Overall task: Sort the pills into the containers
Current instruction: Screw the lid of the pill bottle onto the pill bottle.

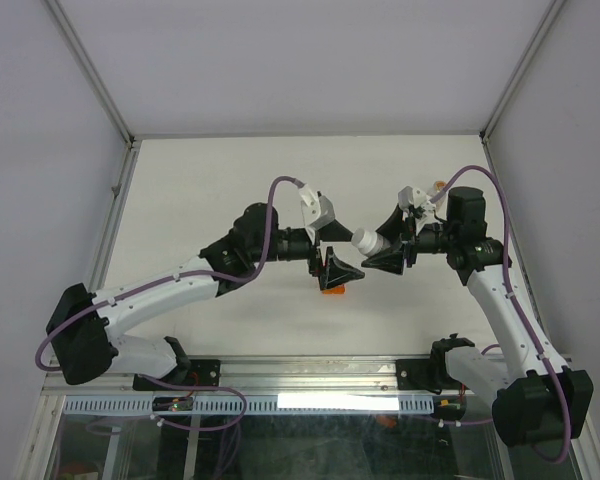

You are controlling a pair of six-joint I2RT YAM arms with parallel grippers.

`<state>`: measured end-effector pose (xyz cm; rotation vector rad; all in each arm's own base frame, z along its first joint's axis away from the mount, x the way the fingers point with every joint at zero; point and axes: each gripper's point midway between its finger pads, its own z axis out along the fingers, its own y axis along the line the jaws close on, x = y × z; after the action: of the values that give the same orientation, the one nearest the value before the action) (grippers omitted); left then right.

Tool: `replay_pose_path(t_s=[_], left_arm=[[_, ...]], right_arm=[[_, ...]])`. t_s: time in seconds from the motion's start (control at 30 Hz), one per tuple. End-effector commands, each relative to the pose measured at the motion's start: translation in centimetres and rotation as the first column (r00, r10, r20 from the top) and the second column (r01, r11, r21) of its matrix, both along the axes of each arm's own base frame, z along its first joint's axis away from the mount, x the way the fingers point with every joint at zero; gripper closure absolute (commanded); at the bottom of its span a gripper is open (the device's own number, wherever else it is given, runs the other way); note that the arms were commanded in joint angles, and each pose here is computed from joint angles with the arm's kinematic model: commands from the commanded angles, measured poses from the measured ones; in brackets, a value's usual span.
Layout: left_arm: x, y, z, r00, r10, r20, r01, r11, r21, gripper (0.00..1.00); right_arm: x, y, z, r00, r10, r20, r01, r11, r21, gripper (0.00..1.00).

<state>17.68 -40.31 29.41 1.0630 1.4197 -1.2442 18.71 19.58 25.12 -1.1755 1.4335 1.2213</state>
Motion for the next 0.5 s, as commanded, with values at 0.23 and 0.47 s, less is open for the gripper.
replay_pose_path(t_s=[0.23,0.47], left_arm=[[-0.1,4.5,6.0,0.987,0.16,0.005,-0.154,0.956,-0.251,0.01],[0.0,4.7,4.9,0.984,0.166,-0.068,-0.177,0.953,-0.246,0.01]], right_arm=[[0.3,0.1,1.4,0.998,0.008,0.062,-0.009,1.0,0.015,1.0],[0.3,0.1,1.4,0.998,0.008,0.06,-0.009,1.0,0.016,1.0]])
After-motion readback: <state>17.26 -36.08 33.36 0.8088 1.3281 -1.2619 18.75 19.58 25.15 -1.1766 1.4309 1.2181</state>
